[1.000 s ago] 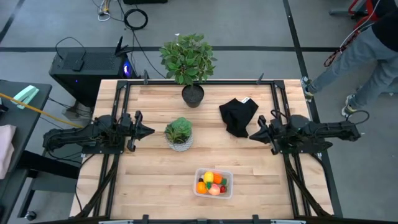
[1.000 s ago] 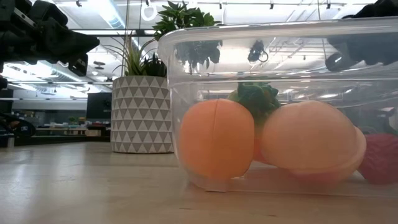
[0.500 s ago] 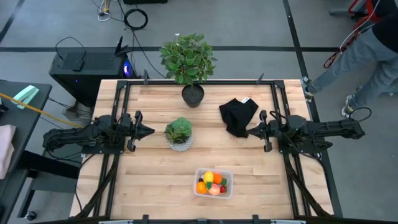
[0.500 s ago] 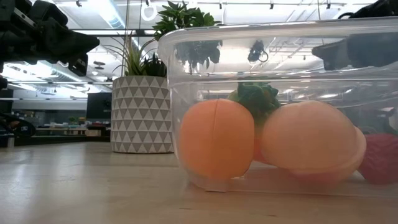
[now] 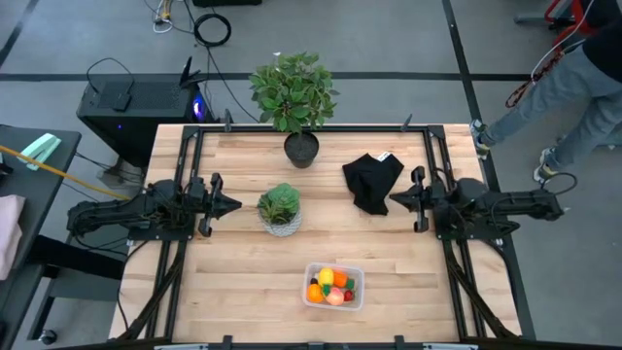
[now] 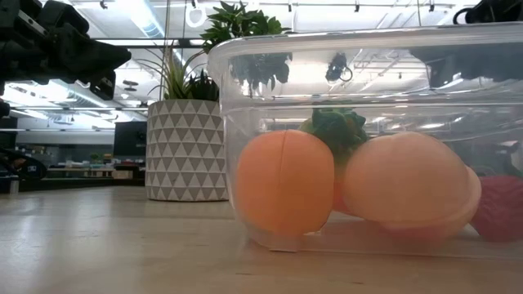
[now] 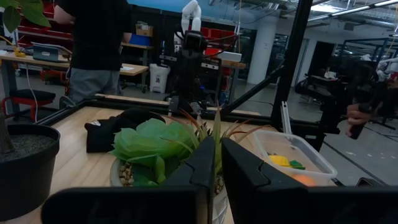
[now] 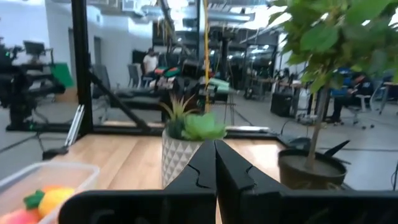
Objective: Pick and placing Produce into tupperware
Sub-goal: Return to Home Position
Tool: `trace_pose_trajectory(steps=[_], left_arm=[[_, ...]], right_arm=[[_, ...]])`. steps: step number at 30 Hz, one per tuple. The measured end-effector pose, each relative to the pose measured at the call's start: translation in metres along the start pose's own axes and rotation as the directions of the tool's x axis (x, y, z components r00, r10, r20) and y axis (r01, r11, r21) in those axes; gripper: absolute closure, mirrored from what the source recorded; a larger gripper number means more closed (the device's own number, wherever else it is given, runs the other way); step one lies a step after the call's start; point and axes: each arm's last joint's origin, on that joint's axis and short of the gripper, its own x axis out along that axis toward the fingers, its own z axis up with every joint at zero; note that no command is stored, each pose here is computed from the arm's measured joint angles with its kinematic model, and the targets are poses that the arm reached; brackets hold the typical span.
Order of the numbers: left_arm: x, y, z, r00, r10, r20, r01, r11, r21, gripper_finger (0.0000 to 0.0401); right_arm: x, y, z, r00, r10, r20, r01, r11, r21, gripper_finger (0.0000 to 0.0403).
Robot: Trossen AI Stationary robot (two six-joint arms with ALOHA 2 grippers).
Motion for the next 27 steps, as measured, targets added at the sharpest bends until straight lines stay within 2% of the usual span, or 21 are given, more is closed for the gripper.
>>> trace_pose_trajectory(steps=[11, 19, 27], left_arm=[[0.000, 0.000, 0.000, 1.000, 0.000, 0.000, 0.000, 1.000, 0.000, 0.0378], [0.000, 0.000, 0.000, 1.000, 0.000, 0.000, 0.000, 1.000, 0.000, 0.0366], [0.000, 0.000, 0.000, 1.000, 0.000, 0.000, 0.000, 1.000, 0.000, 0.0373]], right_arm=[[-0.002, 0.000, 0.001, 1.000, 0.010, 0.018, -0.010, 1.000, 0.021, 0.0403], [-0.002, 0.002, -0.010, 0.993, 0.057, -0.099, -0.048, 0.994, 0.094, 0.0403], [-0.002, 0.003, -0.011, 0.992, 0.080, -0.102, -0.070, 0.993, 0.094, 0.0403]])
